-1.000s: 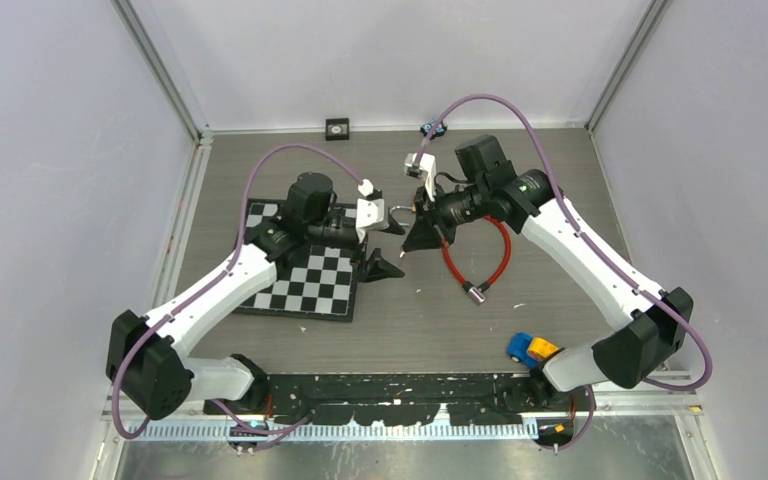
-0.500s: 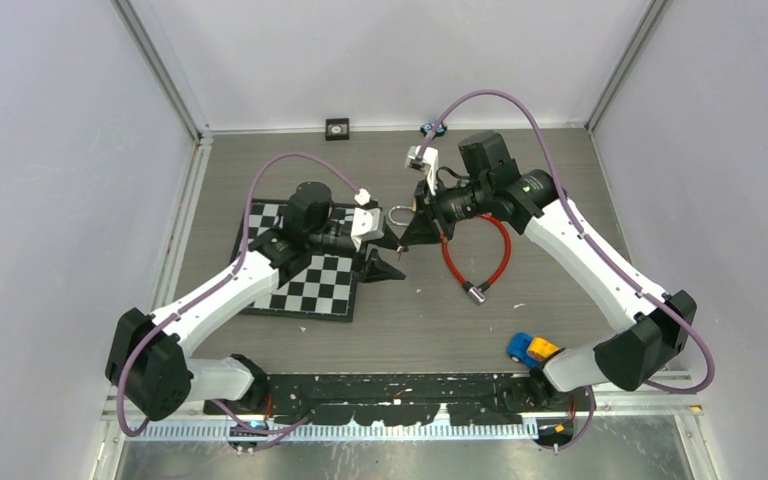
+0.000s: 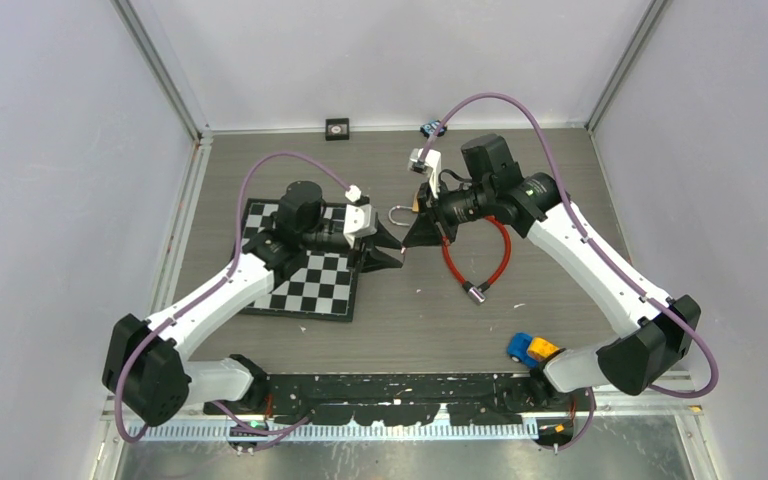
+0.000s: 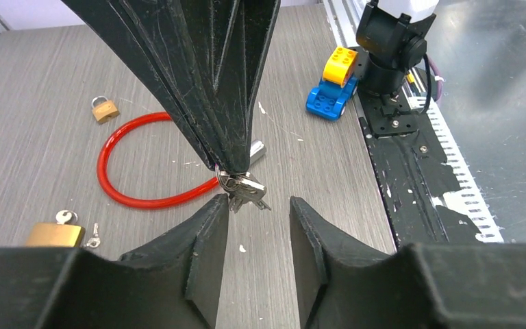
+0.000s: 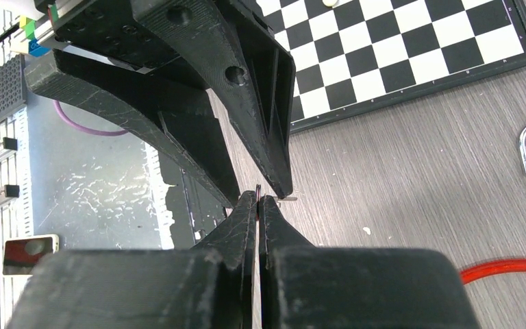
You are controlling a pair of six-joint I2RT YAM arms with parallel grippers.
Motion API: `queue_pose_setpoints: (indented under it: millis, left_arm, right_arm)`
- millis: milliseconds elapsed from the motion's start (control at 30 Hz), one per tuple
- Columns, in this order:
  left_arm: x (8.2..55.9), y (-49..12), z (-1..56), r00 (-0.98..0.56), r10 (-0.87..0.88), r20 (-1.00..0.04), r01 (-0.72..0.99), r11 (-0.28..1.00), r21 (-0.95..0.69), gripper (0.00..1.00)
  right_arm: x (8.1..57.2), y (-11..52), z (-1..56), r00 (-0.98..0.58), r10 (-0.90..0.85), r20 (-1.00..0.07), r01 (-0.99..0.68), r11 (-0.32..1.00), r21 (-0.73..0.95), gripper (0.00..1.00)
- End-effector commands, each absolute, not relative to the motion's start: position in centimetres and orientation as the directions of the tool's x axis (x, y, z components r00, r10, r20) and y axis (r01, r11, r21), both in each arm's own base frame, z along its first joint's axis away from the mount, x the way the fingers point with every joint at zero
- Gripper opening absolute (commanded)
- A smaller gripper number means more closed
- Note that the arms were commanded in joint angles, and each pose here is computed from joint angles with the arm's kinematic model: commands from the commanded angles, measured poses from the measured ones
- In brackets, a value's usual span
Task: Unlock with the key
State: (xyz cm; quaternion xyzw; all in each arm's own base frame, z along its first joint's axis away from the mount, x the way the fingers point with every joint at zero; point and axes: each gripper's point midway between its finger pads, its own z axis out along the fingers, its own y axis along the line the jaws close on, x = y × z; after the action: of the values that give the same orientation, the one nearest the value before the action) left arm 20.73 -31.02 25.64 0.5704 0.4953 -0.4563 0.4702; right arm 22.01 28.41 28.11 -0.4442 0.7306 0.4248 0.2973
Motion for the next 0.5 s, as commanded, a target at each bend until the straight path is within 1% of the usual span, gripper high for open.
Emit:
queue_pose_setpoints:
  millis: [0, 267, 467]
  left_arm:
    - [20.83, -31.37, 27.11, 0.128, 0.091, -0.988, 0.989, -0.09, 0.12, 0.39]
    - [21.34, -31.8, 26.57, 0.128, 0.088, -0.988, 0.988, -0.095, 0.119, 0.36]
    - [21.21, -31.81, 26.45, 0.13, 0.086, -0.988, 0.987, -0.103, 0.121, 0.23]
  right_arm:
    - [21.7, 28.38, 29.73, -0.377, -0.371, -0.849, -0.923, 0.227, 0.311, 0.01]
    - [21.64, 28.32, 29.69, -0.381, -0.369, -0.848, -0.921, 0.229, 0.314, 0.01]
    - [21.79, 28.06, 29.28, -0.379, -0.375, -0.846, -0.921, 0.246, 0.303, 0.01]
